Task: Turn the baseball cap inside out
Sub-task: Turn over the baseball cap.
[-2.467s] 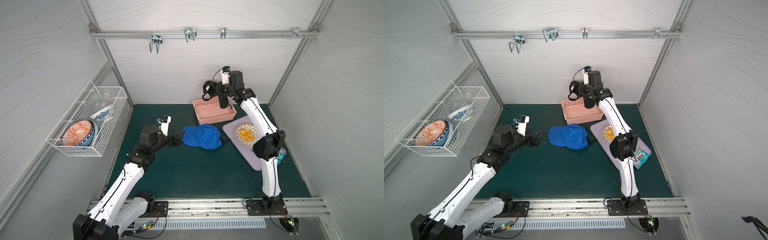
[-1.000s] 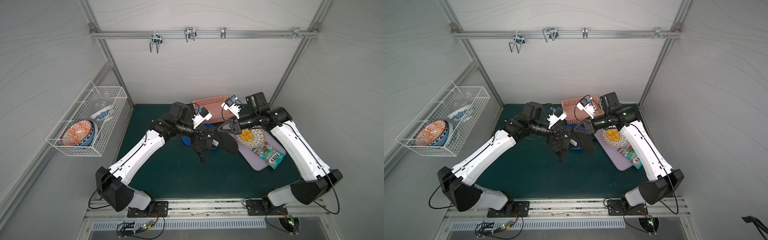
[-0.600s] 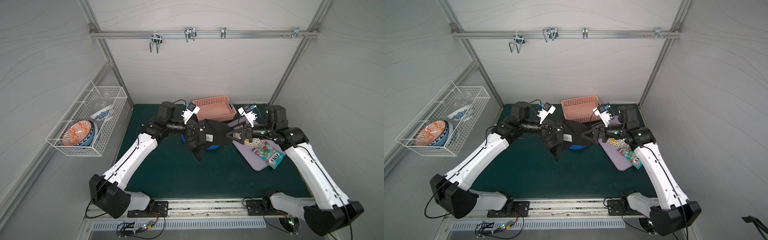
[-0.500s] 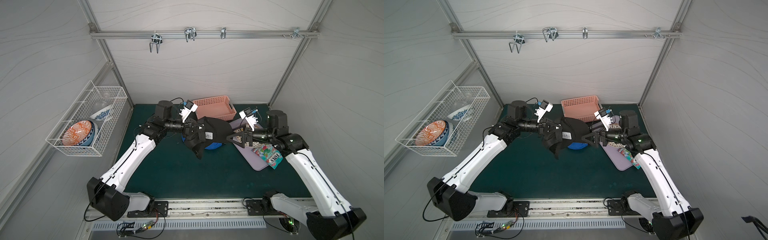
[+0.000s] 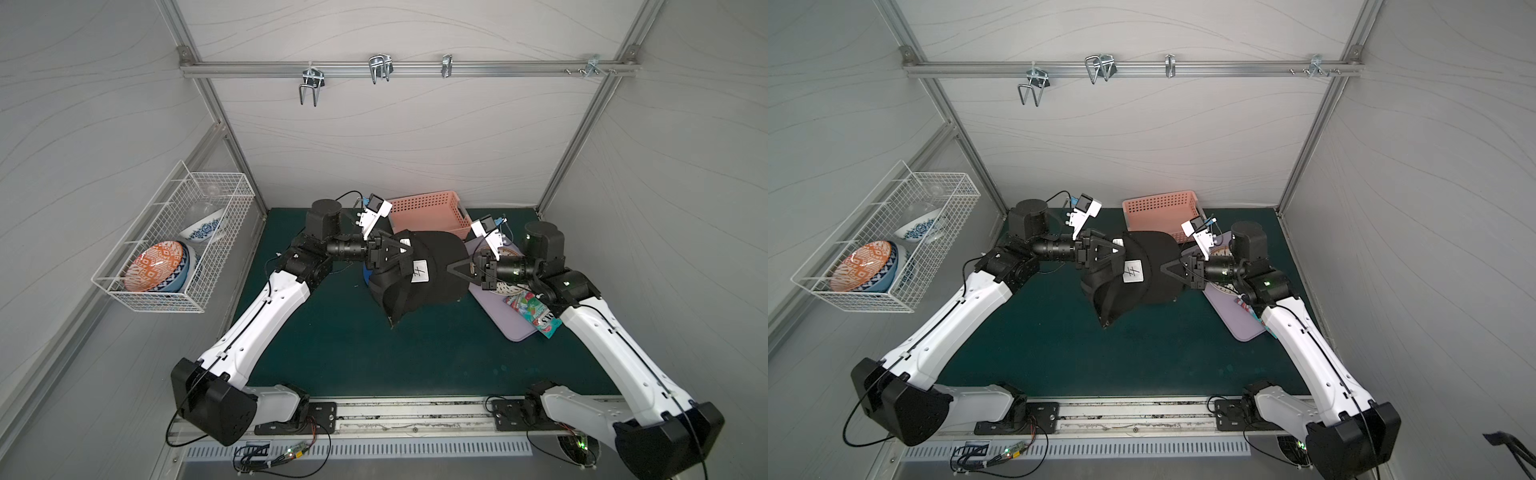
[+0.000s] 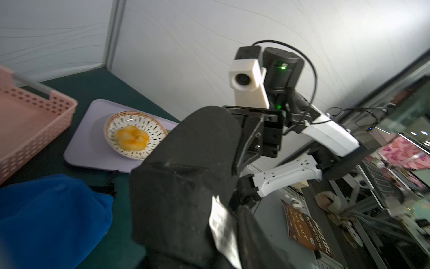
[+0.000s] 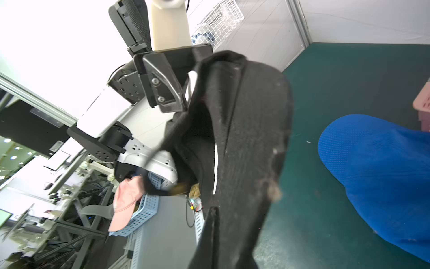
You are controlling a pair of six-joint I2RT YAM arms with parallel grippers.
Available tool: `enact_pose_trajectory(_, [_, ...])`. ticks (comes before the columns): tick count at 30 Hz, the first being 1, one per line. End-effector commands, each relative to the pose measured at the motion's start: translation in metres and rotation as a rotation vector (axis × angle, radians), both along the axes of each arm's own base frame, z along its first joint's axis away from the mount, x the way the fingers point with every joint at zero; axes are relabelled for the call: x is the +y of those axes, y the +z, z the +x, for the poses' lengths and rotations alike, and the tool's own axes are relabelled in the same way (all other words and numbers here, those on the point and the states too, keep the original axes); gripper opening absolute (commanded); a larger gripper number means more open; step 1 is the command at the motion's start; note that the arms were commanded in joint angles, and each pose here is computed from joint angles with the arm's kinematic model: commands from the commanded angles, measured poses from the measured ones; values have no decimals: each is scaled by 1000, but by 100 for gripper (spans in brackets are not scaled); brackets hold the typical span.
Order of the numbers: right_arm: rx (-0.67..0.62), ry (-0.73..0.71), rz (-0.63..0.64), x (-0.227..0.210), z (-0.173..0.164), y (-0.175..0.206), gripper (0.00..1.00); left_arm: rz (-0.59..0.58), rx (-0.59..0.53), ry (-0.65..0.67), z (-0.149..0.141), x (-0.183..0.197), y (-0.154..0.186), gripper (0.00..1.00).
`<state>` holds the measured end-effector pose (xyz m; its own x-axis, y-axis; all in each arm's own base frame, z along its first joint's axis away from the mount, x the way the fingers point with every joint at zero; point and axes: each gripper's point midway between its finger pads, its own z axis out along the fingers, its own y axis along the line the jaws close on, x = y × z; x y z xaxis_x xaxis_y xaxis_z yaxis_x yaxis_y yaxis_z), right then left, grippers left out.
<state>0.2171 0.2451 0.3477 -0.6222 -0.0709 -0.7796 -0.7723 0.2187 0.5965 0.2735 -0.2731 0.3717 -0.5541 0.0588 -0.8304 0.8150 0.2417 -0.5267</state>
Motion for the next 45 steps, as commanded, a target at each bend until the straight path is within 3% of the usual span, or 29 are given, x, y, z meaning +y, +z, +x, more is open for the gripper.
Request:
enact_pose_trajectory(1, [61, -170, -58, -9, 25, -11, 0, 100, -106, 291, 30, 29, 3, 100])
enact_pose_trajectory(3, [107, -278, -97, -17, 39, -24, 0, 170, -162, 447, 41, 52, 2, 100])
enact_pose_trajectory(6, [145, -365, -131, -21, 49, -36, 0, 192, -178, 511, 38, 64, 1, 100])
enact_pose_trajectory(10, [134, -390, -146, -18, 52, -38, 0, 238, -44, 466, 24, 54, -25, 100])
enact_pose_trajectory(15, [130, -381, -153, -17, 53, -34, 0, 292, 24, 401, 18, 40, -47, 100])
enact_pose_trajectory(22, [113, -290, -124, -8, 42, -22, 0, 464, -7, 384, 28, 27, -79, 98])
enact_pose_trajectory(23, [111, -278, -124, -7, 40, -21, 0, 489, -6, 402, 32, 30, -83, 94])
enact_pose_trajectory(25, [115, -243, -117, -5, 34, -17, 0, 518, -14, 443, 39, 38, -86, 71])
enact_pose_trajectory(28, [138, -174, -95, -3, 25, -12, 0, 417, 18, 466, 45, 45, -78, 39])
enact_pose_trajectory(35, [178, -128, -62, -16, 21, -4, 0, 104, 183, 443, 44, 61, -56, 34])
enact_pose_trajectory(43, [197, -69, 1, -23, 18, 9, 0, -100, 303, 462, 55, 87, -51, 2])
enact_pose_trajectory(45, [211, -37, 58, -23, 15, 23, 0, -109, 322, 459, 56, 90, -57, 0])
